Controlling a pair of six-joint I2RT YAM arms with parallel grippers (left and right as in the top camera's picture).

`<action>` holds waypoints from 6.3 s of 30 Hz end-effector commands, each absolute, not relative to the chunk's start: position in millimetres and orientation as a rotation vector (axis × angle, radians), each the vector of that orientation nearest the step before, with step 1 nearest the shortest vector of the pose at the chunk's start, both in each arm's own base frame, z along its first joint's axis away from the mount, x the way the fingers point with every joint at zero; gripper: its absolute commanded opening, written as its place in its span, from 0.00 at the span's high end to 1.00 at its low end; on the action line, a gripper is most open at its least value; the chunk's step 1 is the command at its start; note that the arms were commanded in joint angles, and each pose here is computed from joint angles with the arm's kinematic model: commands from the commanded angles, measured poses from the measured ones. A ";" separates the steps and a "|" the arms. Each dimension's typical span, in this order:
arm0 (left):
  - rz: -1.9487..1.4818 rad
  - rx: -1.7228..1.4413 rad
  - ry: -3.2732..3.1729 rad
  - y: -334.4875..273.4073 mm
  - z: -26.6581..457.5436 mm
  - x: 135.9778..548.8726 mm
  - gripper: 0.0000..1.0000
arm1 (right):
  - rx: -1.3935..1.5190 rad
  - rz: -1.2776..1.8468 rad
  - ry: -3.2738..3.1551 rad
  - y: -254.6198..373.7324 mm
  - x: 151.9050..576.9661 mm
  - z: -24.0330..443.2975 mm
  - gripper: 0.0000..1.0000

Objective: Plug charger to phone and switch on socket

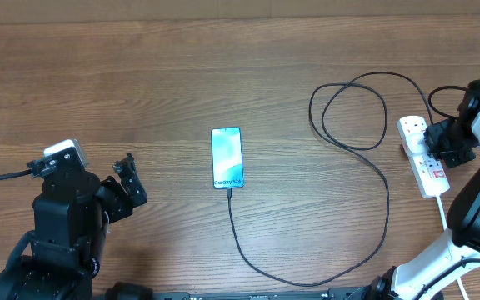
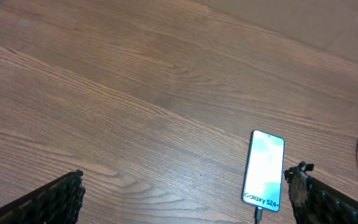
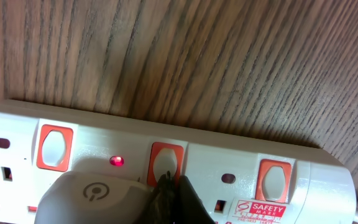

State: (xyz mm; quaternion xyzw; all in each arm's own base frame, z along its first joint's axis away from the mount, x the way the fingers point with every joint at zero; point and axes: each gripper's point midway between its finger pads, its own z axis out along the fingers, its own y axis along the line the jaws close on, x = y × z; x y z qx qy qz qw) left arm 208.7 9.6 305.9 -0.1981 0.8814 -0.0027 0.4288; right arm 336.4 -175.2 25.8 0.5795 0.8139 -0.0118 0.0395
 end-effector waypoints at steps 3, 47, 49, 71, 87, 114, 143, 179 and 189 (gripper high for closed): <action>-0.020 -0.509 2.197 8.8 305.7 208.6 0.00 | 1.782 0.098 2.601 -145.3 340.1 9.8 0.96; -0.003 -0.508 2.229 10.0 299.9 203.4 0.01 | 1.151 0.178 2.225 -44.6 139.9 297.5 0.00; -0.003 -0.508 2.229 10.0 299.9 203.4 0.00 | 1.084 0.212 2.247 -36.9 145.6 295.7 0.00; -0.003 -0.508 2.229 10.0 299.9 203.4 0.00 | 0.458 0.407 1.582 -11.3 230.0 231.3 0.00; -0.003 -0.508 2.229 10.0 299.9 203.4 0.00 | 0.314 0.382 1.571 -1.7 244.8 174.2 0.00; -0.003 -0.508 2.229 10.0 299.9 203.4 0.01 | 0.219 0.344 1.574 6.2 245.6 173.7 0.00; 0.002 -0.461 2.285 4.1 291.4 195.5 0.00 | 0.219 0.344 1.574 6.2 245.6 173.7 0.00; -0.307 -0.514 1.721 7.1 146.3 233.0 0.00 | 0.219 0.344 1.574 6.2 245.6 173.7 0.00; -0.181 -0.345 1.473 14.2 206.3 240.2 0.00 | 0.219 0.344 1.574 6.2 245.6 173.7 0.00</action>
